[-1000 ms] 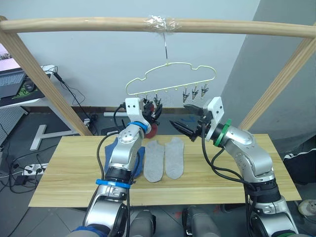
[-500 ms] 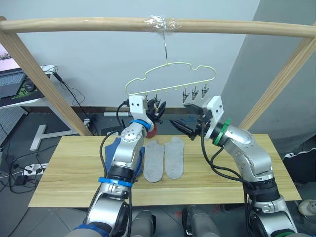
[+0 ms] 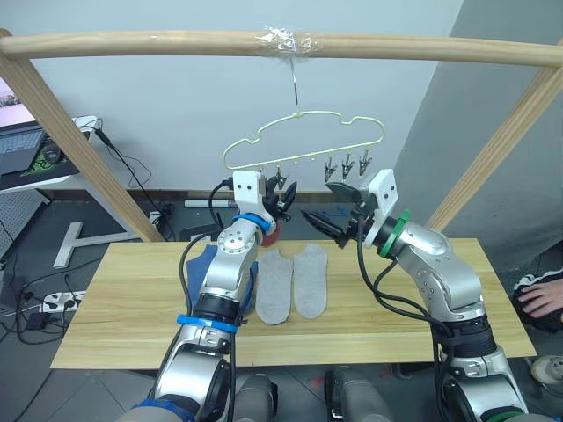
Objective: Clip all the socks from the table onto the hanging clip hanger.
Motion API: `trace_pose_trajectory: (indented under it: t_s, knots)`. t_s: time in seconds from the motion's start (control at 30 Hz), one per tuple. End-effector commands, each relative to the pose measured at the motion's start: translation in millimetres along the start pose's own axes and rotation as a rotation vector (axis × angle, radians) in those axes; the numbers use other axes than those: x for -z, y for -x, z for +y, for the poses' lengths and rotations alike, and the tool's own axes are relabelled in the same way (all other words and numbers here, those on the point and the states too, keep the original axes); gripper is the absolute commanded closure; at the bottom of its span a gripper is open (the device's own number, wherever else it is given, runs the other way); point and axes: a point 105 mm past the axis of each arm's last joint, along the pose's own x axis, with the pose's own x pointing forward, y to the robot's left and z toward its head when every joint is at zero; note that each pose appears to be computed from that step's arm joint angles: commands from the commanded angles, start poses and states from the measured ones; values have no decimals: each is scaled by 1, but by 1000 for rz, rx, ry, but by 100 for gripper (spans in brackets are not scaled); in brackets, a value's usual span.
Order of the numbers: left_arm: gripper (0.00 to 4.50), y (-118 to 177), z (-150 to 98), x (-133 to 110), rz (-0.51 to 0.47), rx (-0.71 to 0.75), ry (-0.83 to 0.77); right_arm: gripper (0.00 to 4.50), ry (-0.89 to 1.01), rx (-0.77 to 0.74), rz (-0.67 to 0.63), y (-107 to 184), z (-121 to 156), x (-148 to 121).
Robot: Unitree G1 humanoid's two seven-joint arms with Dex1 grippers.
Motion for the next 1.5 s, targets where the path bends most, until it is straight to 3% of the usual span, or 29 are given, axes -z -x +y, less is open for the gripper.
trace_pose_trajectory:
  t_s: [0.03,1.23,1.4,1.5]
  knots:
    - [234,-3,2,-21,-75,-13,-21,0,34,-17,-47,-1,3,-14]
    - [234,-3,8,-28,-108,-43,-44,0,27,-19,-52,-1,5,-14]
    - [376,-2,7,-29,-118,-31,-46,0,25,-18,-52,-1,5,-14]
    - [432,-1,8,-29,-117,-33,-48,0,24,-17,-52,-1,4,-14]
